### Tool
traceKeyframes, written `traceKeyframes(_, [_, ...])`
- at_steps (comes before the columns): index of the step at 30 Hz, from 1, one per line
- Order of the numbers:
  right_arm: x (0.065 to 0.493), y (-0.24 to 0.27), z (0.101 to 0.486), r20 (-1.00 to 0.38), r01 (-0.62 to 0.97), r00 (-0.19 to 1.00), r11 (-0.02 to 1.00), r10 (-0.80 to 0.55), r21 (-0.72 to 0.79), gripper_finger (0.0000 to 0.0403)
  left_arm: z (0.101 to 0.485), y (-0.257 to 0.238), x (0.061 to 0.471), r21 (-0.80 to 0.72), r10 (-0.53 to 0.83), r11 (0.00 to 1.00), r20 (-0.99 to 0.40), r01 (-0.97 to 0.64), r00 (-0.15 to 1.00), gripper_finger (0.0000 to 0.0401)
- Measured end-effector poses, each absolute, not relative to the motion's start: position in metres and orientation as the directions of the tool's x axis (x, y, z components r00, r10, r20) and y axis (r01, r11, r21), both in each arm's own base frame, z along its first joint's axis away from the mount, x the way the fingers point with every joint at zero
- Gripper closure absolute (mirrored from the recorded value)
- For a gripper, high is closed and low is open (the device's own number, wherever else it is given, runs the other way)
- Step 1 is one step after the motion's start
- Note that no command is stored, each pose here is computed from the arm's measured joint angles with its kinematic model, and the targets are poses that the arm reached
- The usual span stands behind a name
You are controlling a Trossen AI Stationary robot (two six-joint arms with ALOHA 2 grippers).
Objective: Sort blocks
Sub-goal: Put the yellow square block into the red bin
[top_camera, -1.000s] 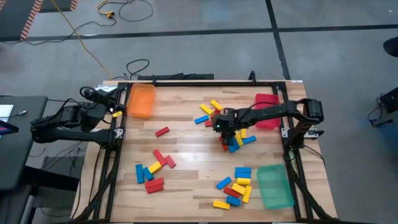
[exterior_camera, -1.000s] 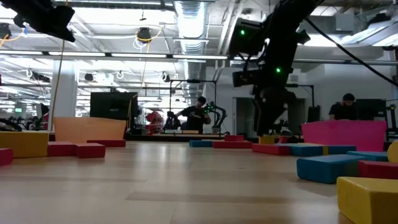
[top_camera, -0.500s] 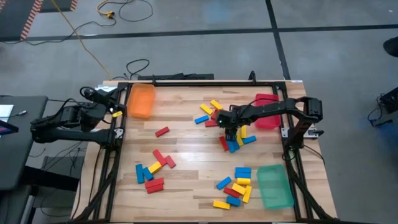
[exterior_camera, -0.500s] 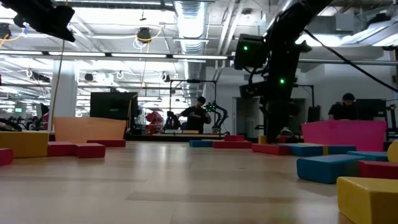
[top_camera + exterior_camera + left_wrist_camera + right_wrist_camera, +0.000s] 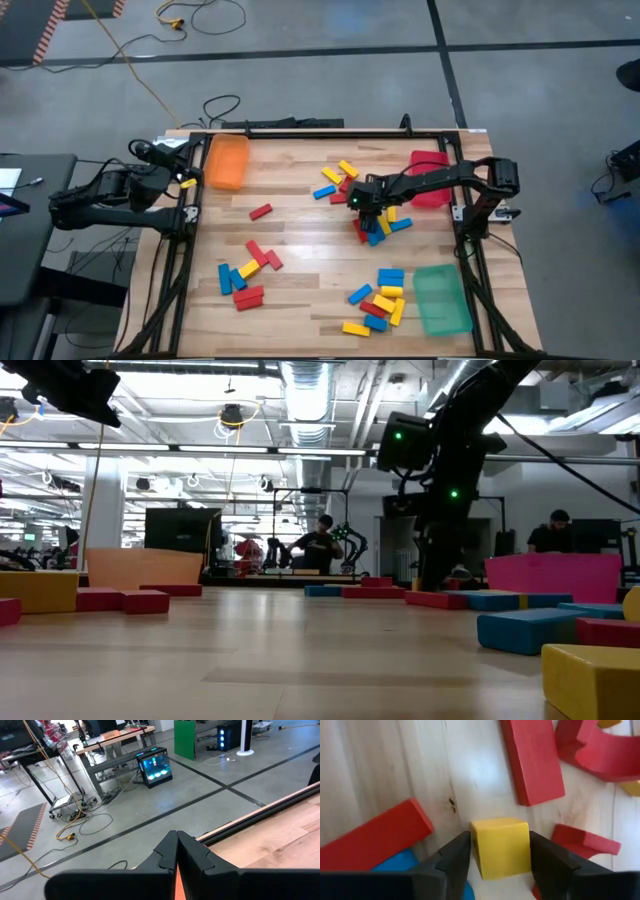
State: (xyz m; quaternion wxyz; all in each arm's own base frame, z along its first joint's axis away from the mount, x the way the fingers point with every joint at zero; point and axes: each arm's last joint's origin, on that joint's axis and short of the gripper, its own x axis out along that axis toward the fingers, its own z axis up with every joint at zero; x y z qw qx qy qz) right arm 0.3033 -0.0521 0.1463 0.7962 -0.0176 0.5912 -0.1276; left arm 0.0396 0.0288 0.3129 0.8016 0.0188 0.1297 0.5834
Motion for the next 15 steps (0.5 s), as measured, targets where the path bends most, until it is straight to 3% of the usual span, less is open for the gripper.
traceKeyframes(7, [0.304, -0.052, 0.147, -0.932, 0.208, 0.280, 0.963, -0.228, -0.173, 0.0274, 0.313, 0.029, 0.040, 0.181, 0.940, 0.318, -0.186, -0.930, 0.285, 0.0397])
traceKeyframes(15, [0.315, -0.043, 0.162, -0.925, 0.202, 0.308, 0.966, -0.221, -0.163, 0.0259, 0.313, 0.029, 0.040, 0.181, 0.940, 0.318, -0.186, -0.930, 0.285, 0.0397])
